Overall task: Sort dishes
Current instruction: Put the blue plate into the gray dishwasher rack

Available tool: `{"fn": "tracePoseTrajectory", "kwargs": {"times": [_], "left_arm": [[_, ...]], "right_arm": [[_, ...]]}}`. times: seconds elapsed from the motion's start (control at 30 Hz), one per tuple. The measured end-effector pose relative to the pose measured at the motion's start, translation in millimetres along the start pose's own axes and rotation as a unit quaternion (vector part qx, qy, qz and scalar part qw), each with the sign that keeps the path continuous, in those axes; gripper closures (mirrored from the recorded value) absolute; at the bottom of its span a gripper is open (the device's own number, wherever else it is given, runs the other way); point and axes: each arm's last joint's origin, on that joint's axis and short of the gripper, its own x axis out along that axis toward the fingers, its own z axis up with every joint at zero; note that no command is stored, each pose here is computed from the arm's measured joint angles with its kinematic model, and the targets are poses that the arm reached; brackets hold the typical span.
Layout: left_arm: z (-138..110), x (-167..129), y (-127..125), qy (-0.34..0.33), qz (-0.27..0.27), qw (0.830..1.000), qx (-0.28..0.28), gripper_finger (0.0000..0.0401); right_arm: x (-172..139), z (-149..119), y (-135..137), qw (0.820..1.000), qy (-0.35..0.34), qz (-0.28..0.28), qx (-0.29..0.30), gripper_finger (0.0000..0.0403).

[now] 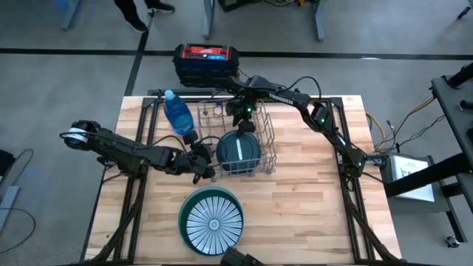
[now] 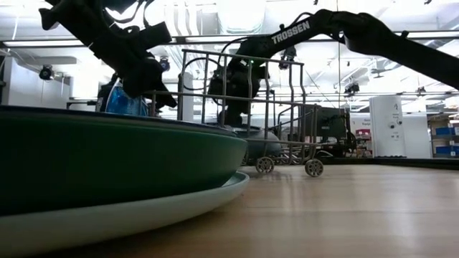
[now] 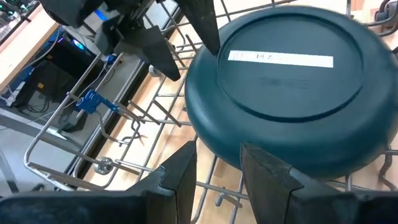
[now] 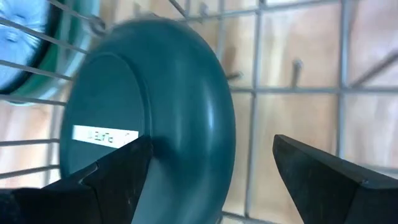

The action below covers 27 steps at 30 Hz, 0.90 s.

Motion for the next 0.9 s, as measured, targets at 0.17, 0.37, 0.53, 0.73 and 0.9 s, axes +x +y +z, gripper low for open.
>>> {"fn": "tracePoseTrajectory", "kwargs": {"times": [0.17,0.37,0.53,0.73,0.9], "left_arm": [[-0.3,0.3,0.6,0.001,0.007,1.000,0.001,0.0286],[-0.3,0.8,1.0,0.001,0.014,1.000,-0.002,0.0286],[-0.4,0.9,1.1,0.001,0.014,1.000,-0.002,0.0286],[-0.6,0.9,1.1,0.001,0.014,1.000,-0.003,0.0286],[-0.6,0.9,1.1,0.001,0.014,1.000,-0.003,0.0286]], "right_arm": [[-12.2,6.4,11.0,1.000,-0.011,0.019,-0.006,0.0071],[-22.6,9.3,21.0,1.000,-0.013,0.022,-0.008,0.0071],[-23.5,7.8,23.5,0.999,-0.009,0.034,0.000,0.0071],[-21.7,12.4,13.0,0.999,0.000,-0.048,0.002,0.0071],[-9.4,7.7,3.1,0.998,0.011,-0.052,0.019,0.0071]]}}
